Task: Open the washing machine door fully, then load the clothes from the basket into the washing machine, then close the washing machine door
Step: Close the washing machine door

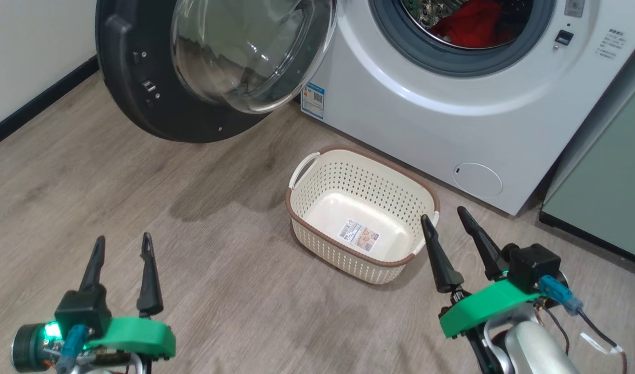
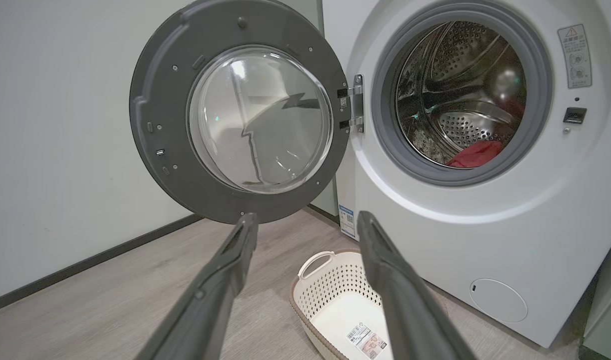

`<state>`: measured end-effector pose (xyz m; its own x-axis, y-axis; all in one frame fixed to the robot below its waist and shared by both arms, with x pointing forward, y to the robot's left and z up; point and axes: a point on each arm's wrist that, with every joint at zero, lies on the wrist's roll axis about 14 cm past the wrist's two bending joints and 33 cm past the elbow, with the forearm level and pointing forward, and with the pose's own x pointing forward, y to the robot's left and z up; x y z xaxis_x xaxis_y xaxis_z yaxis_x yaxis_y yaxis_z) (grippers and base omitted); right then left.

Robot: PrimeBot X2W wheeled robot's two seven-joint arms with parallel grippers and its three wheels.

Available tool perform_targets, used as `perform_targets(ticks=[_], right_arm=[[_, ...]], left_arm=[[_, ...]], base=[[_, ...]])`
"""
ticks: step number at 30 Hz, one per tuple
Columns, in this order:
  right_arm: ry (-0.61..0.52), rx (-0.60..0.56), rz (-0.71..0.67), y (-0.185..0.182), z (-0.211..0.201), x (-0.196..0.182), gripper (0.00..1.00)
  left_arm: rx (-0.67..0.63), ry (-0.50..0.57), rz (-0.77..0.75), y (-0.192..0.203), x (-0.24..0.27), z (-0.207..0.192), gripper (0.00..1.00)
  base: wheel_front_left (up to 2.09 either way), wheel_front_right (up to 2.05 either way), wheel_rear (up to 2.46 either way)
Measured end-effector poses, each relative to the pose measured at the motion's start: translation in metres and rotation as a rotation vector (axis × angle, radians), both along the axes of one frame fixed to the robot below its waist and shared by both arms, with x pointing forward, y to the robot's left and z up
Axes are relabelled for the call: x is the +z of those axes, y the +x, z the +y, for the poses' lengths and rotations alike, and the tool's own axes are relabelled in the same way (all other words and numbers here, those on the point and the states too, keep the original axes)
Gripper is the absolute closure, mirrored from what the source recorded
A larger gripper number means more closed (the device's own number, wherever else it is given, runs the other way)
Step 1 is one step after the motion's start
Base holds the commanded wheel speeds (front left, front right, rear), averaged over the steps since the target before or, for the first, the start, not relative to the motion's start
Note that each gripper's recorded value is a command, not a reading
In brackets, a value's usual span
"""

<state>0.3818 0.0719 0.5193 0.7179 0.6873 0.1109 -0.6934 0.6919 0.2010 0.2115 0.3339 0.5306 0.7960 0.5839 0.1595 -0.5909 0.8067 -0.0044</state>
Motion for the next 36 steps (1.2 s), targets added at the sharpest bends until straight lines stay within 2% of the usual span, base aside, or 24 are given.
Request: perform_targets(ticks=[1, 2, 3, 4, 9, 20, 27, 32, 36], right_arm=[[0.000, -0.001, 0.000, 0.000, 0.000, 0.000, 0.00], [0.000, -0.002, 0.000, 0.001, 0.000, 0.000, 0.00], [0.000, -0.003, 0.001, 0.001, -0.001, 0.000, 0.00], [-0.002, -0.003, 0.001, 0.001, -0.001, -0.001, 0.00], [-0.010, -0.009, -0.007, 0.004, -0.002, -0.001, 0.00], [-0.058, -0.007, -0.032, 0.013, -0.010, -0.012, 0.00], [-0.033, -0.035, -0.013, 0.032, -0.022, -0.023, 0.00], [-0.028, -0.057, -0.020, 0.056, -0.032, -0.031, 0.00], [-0.036, -0.082, -0.012, 0.074, -0.045, -0.043, 0.00]], left_arm=[[0.000, -0.004, -0.002, 0.000, 0.000, 0.000, 0.01], [-0.001, -0.010, -0.005, 0.000, 0.000, 0.000, 0.25], [-0.002, -0.016, -0.008, 0.000, -0.001, -0.001, 0.75], [-0.004, -0.018, -0.008, 0.001, -0.001, -0.001, 1.00], [-0.002, -0.016, -0.020, 0.001, 0.003, -0.002, 1.00], [0.080, 0.069, -0.079, -0.001, 0.039, 0.020, 1.00], [0.125, 0.234, -0.134, 0.023, 0.095, 0.062, 1.00], [0.116, 0.357, -0.140, 0.059, 0.132, 0.092, 1.00], [0.145, 0.364, -0.160, 0.088, 0.148, 0.126, 1.00]], base=[[0.00, 0.00, 0.00], [0.00, 0.00, 0.00], [0.00, 0.00, 0.00], [0.00, 0.00, 0.00], [0.00, 0.00, 0.00], [0.00, 0.00, 0.00], [0.00, 0.00, 0.00], [0.00, 0.00, 0.00], [0.00, 0.00, 0.00]])
